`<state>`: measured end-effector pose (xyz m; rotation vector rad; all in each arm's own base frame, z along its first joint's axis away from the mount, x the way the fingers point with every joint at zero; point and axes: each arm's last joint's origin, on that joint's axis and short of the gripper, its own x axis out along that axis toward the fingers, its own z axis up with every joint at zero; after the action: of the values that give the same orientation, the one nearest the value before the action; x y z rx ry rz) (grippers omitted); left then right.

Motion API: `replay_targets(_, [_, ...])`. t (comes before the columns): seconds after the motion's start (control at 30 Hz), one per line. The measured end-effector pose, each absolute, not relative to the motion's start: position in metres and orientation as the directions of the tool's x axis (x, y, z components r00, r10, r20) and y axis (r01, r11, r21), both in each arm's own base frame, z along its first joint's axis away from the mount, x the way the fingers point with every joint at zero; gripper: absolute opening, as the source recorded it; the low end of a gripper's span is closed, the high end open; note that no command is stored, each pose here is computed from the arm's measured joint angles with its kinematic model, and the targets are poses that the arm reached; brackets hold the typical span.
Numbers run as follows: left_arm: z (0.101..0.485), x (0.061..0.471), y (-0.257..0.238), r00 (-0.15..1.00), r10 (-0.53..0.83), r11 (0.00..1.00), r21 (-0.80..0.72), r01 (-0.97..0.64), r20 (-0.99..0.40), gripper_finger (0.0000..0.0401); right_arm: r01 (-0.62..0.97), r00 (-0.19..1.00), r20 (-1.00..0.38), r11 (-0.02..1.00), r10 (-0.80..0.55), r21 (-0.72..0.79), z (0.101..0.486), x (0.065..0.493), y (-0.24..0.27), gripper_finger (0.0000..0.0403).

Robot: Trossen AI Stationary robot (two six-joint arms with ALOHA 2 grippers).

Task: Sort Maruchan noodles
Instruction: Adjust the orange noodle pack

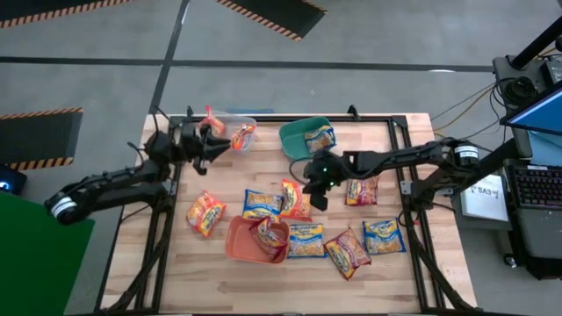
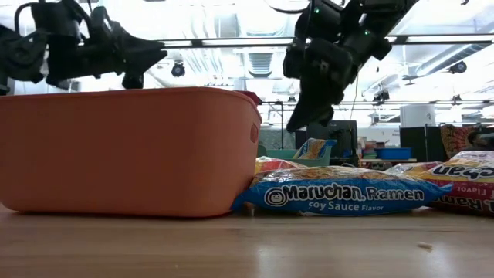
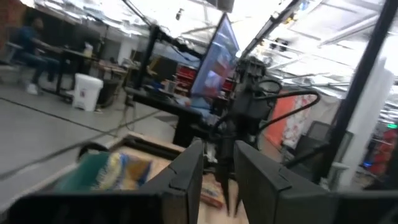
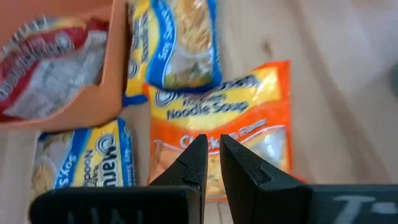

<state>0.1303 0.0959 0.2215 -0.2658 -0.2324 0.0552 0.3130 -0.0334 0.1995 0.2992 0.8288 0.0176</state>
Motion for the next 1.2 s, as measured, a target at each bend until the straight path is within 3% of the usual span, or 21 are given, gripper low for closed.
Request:
replay_targets(0.27, [0.219, 0.141, 0.072, 0.972, -0.049, 0.964, -0.244, 0.107, 0.231, 0.0075, 0.105, 0.602, -0.786, 0.963, 0.138, 0.250, 0.166, 0.324, -0.028, 0.0033])
replay_targets(0.57, [0.219, 0.148, 0.057, 0.961, -0.153, 0.952, -0.226, 0.206, 0.230, 0.0075, 0.220, 0.540, -0.841, 0.970, -0.032, 0.104, 0.147, 0.326, -0.036, 0.0033])
replay_targets(0.77, [0.217, 0.149, 0.056, 0.963, -0.159, 0.949, -0.235, 0.210, 0.220, 0.0075, 0.294, 0.449, -0.883, 0.956, -0.140, -0.001, 0.160, 0.308, -0.044, 0.0033])
replay_targets(1.2, [0.209, 0.155, 0.059, 0.972, -0.153, 0.948, -0.251, 0.195, 0.177, 0.0075, 0.237, 0.527, -0.839, 0.972, -0.137, -0.010, 0.188, 0.300, -0.039, 0.0033])
